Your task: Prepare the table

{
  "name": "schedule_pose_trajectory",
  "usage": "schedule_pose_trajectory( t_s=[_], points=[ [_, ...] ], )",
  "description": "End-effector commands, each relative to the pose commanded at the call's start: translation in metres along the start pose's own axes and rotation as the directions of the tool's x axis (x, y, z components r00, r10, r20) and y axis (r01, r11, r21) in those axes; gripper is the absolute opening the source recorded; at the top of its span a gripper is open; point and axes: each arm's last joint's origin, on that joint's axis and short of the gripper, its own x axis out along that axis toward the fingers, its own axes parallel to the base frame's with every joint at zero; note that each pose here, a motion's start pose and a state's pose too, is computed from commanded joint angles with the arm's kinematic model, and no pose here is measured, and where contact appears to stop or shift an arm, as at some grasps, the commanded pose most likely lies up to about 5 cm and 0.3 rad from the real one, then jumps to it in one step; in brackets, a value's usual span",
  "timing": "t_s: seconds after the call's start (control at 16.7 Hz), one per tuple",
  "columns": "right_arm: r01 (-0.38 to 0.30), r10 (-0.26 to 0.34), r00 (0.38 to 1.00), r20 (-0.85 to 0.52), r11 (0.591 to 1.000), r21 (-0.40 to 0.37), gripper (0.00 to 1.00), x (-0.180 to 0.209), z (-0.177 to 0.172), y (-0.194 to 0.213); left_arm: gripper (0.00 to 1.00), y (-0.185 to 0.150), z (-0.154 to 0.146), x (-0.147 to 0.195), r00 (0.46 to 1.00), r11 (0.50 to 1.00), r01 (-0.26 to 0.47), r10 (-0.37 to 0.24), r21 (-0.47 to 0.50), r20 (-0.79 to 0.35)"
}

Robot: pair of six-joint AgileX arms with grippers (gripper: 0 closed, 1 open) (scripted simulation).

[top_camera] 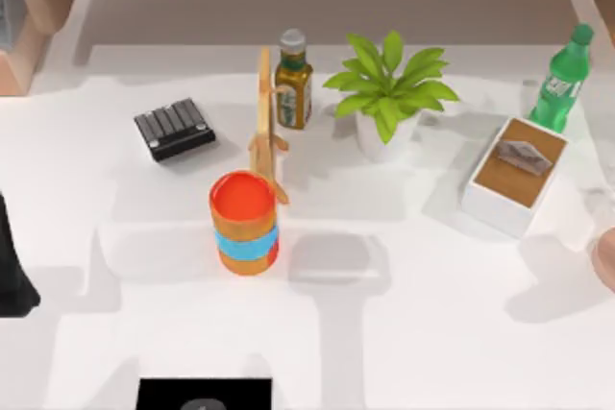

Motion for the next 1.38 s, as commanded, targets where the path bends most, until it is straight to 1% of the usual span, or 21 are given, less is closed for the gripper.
schedule_pose_trajectory(
  t_s=[0.18, 0.24, 0.3, 0.48, 0.66, 0.78, 0.9, 1.14, 1.26, 1.32, 1.38],
  points=[
    [0.0, 0.0, 1.0, 0.0, 1.0, 0.0, 0.0, 0.0, 0.0, 0.0, 1.0, 0.0, 0.0, 0.0, 1.0, 1.0, 0.0, 0.0, 0.0, 0.0],
    [0.016, -0.016, 1.0, 0.003, 1.0, 0.0, 0.0, -0.001, 0.0, -0.004, 1.0, 0.0, 0.0, 0.0, 1.0, 1.0, 0.0, 0.0, 0.0, 0.0],
    [0.017, -0.017, 1.0, 0.002, 1.0, 0.001, 0.0, 0.001, 0.0, -0.004, 1.0, 0.0, 0.0, 0.0, 1.0, 1.0, 0.0, 0.0, 0.0, 0.0],
    [0.024, -0.024, 1.0, 0.005, 1.0, 0.006, 0.0, 0.018, 0.001, -0.006, 1.0, 0.0, 0.0, 0.0, 1.0, 1.0, 0.0, 0.0, 0.0, 0.0],
    [0.004, -0.004, 1.0, 0.002, 1.0, -0.01, 0.0, 0.041, 0.003, -0.001, 1.0, 0.0, 0.0, 0.0, 1.0, 1.0, 0.0, 0.0, 0.0, 0.0],
    [0.005, -0.005, 1.0, 0.002, 1.0, -0.008, 0.0, 0.057, 0.002, -0.001, 1.0, 0.0, 0.0, 0.0, 1.0, 1.0, 0.0, 0.0, 0.0, 0.0],
    [0.016, -0.016, 1.0, 0.003, 1.0, 0.0, 0.0, 0.063, 0.0, -0.004, 1.0, 0.0, 0.0, 0.0, 1.0, 1.0, 0.0, 0.0, 0.0, 0.0],
    [0.026, -0.026, 1.0, 0.009, 1.0, 0.002, 0.0, 0.061, 0.001, -0.006, 1.0, 0.0, 0.0, 0.0, 1.0, 1.0, 0.0, 0.0, 0.0, 0.0],
    [0.041, -0.042, 0.999, 0.011, 0.999, 0.014, 0.0, 0.071, 0.001, -0.01, 1.0, 0.0, 0.0, 0.0, 1.0, 1.0, 0.0, 0.0, 0.0, 0.0],
    [0.039, -0.039, 0.999, 0.011, 0.999, 0.013, 0.0, 0.08, 0.002, -0.01, 1.0, 0.0, 0.0, 0.0, 1.0, 1.0, 0.0, 0.0, 0.0, 0.0],
    [0.023, -0.023, 1.0, 0.01, 1.0, 0.003, 0.0, 0.09, 0.004, -0.007, 1.0, 0.0, 0.0, 0.0, 1.0, 1.0, 0.0, 0.0, 0.0, 0.0]
  ],
)
